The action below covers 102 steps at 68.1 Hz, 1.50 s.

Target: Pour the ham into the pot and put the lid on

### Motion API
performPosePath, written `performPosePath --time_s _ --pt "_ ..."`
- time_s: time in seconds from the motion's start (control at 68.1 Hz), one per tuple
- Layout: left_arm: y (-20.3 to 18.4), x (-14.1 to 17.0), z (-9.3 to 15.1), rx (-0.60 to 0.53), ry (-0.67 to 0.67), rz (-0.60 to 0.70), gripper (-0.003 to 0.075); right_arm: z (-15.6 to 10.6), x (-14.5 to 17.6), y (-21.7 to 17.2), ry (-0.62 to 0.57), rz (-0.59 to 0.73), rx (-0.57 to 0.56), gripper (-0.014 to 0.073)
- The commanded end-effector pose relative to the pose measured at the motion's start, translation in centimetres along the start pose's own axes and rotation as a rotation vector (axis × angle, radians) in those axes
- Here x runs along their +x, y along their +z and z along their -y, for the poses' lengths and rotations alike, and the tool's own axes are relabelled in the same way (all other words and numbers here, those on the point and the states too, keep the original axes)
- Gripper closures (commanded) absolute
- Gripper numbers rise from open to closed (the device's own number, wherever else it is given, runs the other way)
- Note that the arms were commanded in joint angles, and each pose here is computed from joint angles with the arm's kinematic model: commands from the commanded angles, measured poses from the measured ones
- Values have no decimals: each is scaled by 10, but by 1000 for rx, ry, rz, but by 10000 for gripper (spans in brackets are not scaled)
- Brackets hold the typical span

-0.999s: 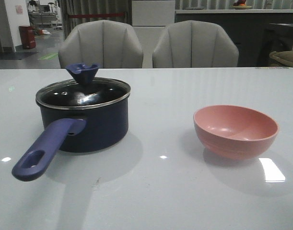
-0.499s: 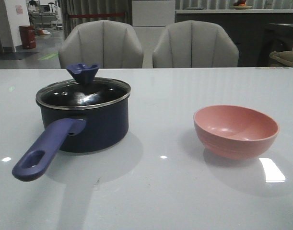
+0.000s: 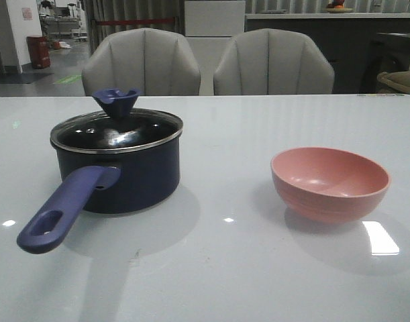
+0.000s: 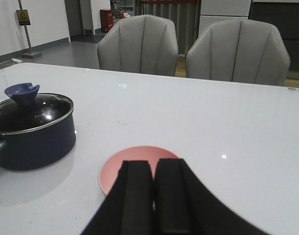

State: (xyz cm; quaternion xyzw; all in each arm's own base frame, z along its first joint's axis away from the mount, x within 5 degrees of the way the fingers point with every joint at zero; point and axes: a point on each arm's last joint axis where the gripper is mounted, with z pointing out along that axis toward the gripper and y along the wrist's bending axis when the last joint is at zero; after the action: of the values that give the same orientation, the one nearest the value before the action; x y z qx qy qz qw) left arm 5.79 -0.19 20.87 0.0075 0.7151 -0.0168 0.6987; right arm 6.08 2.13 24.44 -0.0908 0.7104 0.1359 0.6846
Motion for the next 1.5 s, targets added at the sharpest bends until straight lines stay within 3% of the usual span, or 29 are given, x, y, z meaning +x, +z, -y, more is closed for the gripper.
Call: performPosePath --time_s 0.0,1.366,1.483 --pt "2 1 0 3 10 123 607 1 -16 -1 -6 94 10 445" --pt "-3 1 0 2 -1 131 607 1 -16 -1 -7 94 10 445" --pt "-3 1 0 2 -1 131 607 2 -15 0 -94 126 27 445"
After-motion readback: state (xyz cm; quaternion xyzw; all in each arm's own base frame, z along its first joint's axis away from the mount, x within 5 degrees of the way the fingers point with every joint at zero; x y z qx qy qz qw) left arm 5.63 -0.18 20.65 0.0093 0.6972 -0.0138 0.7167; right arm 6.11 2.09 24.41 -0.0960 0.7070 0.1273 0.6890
